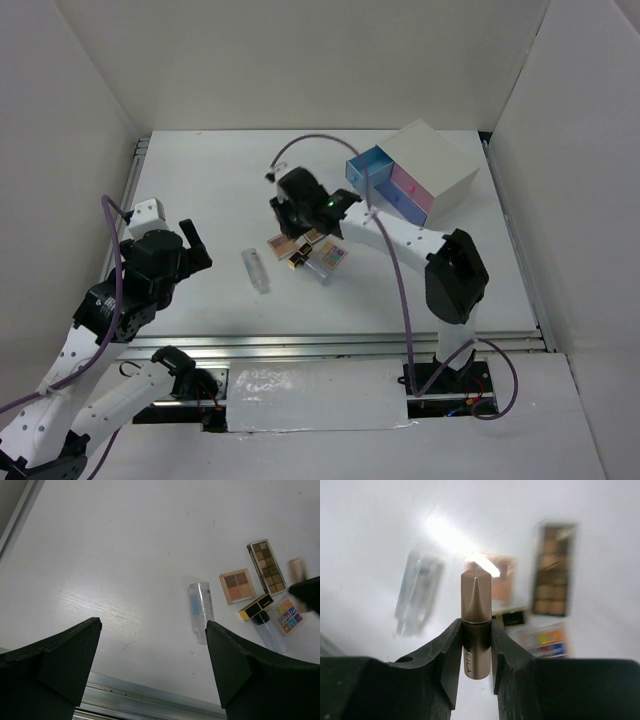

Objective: Organize the makeup

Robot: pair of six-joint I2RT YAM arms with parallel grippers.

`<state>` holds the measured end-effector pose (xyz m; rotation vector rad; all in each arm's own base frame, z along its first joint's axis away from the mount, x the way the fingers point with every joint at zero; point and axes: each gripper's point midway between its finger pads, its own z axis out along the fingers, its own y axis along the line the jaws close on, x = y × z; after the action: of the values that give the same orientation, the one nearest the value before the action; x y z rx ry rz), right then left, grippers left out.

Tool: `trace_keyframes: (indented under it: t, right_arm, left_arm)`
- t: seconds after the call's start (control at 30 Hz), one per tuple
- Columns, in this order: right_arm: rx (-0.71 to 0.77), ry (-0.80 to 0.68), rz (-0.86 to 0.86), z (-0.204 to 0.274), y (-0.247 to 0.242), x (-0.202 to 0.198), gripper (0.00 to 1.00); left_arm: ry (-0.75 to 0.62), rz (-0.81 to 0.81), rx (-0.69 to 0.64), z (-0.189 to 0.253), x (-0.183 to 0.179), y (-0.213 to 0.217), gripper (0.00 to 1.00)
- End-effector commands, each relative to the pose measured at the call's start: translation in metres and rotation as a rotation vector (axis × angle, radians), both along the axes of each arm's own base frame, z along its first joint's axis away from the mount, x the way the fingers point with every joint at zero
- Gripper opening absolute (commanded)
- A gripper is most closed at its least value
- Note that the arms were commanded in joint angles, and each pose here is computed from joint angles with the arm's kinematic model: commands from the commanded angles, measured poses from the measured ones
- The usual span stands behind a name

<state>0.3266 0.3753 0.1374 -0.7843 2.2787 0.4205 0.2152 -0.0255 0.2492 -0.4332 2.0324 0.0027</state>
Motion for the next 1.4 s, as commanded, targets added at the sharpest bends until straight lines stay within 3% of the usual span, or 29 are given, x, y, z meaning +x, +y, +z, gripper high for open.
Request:
trace_keyframes:
  t: [0.0, 0.13, 0.37, 0.47, 1.0, 1.17, 1.23, 1.3, 1.37]
  right_arm:
    - [0.135, -0.138, -0.232, 0.089, -0.060, 0.079, 0.31]
    - [0.218, -0.175, -0.643, 0.117, -0.164, 0.166, 0.32]
    - [0.319, -0.231, -0.980, 0.133, -0.237, 0.214, 0.32]
    - [0.365, -0.211, -1.038, 0.127, -0.249, 0.221, 0.33]
    - [0.424, -0.097, -1.043, 0.081, -0.230, 0.220, 0.43]
    - [0.414, -0.107, -1.028, 0.091, -0.229, 0.223, 0.48]
    - [0.444, -0.156, -0.992, 0.116, -0.228, 0.219, 0.50]
    - [0.463, -0.183, -0.851, 0.138, -0.207, 0.204, 0.52]
    - [0.437, -0.182, -0.592, 0.149, -0.160, 0.179, 0.55]
  left_arm:
    - [-0.030, -0.011, 0.001, 0.006, 0.003, 0.000, 0.99]
    - [-0.027, -0.016, 0.000, 0.005, 0.003, -0.001, 1.00]
    - [-0.018, -0.013, 0.003, 0.004, 0.004, -0.001, 0.99]
    - [-0.019, -0.016, 0.002, 0.003, 0.004, -0.001, 0.99]
    - [-0.025, -0.039, -0.005, 0.004, 0.005, -0.005, 1.00]
    - [-0.019, -0.043, -0.003, 0.003, 0.005, -0.006, 0.99]
    - [-0.018, -0.043, -0.002, 0.003, 0.006, -0.006, 0.99]
    - [-0.015, -0.043, -0.001, 0.002, 0.006, -0.006, 1.00]
    - [-0.018, -0.040, -0.003, 0.003, 0.005, -0.005, 0.99]
